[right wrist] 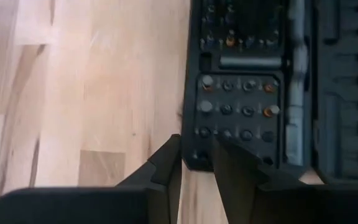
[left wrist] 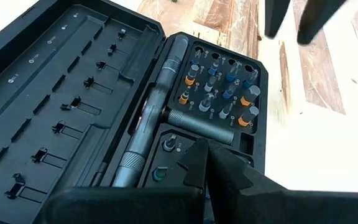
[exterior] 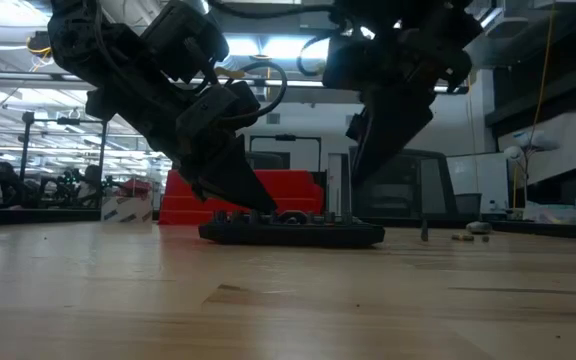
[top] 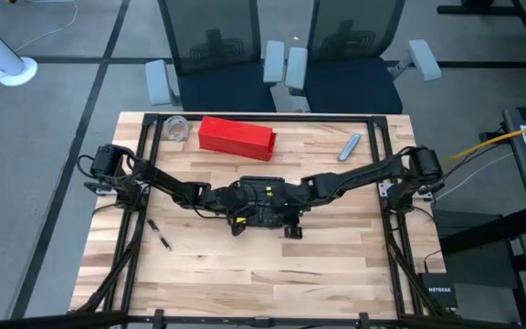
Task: Prefit tool cases
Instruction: Remove the screwdriver bit from the tool case
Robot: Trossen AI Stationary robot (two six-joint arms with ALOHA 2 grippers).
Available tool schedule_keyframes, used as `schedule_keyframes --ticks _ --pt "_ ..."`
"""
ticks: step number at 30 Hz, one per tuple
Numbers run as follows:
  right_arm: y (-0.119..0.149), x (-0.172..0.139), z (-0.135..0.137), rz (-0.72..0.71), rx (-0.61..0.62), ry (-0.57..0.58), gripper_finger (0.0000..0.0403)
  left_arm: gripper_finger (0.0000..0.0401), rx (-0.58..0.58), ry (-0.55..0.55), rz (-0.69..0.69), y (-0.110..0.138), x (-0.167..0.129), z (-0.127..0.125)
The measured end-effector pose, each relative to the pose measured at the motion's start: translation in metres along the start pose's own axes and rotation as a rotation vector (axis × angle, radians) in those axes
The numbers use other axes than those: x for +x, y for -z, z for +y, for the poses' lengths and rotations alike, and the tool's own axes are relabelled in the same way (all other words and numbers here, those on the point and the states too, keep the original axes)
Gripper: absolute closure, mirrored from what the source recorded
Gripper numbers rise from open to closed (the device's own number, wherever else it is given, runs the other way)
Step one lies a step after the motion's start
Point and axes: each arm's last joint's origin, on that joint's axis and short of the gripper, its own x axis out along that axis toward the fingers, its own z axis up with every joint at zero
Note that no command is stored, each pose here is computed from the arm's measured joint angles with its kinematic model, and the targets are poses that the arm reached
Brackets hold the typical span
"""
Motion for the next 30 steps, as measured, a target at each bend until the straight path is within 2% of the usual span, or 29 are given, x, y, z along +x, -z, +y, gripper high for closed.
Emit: schedule_keyframes --ticks 9,30 --pt "0.002 0.012 0.001 0.037 -0.031 -0.041 0.0315 0.0401 -0.002 0.0 0.0 0.0 0.0 0.0" --pt "0.002 0.027 -0.002 0.024 -0.069 0.045 0.0315 0.0401 -0.009 0.0 -0.001 0.0 0.0 0.0"
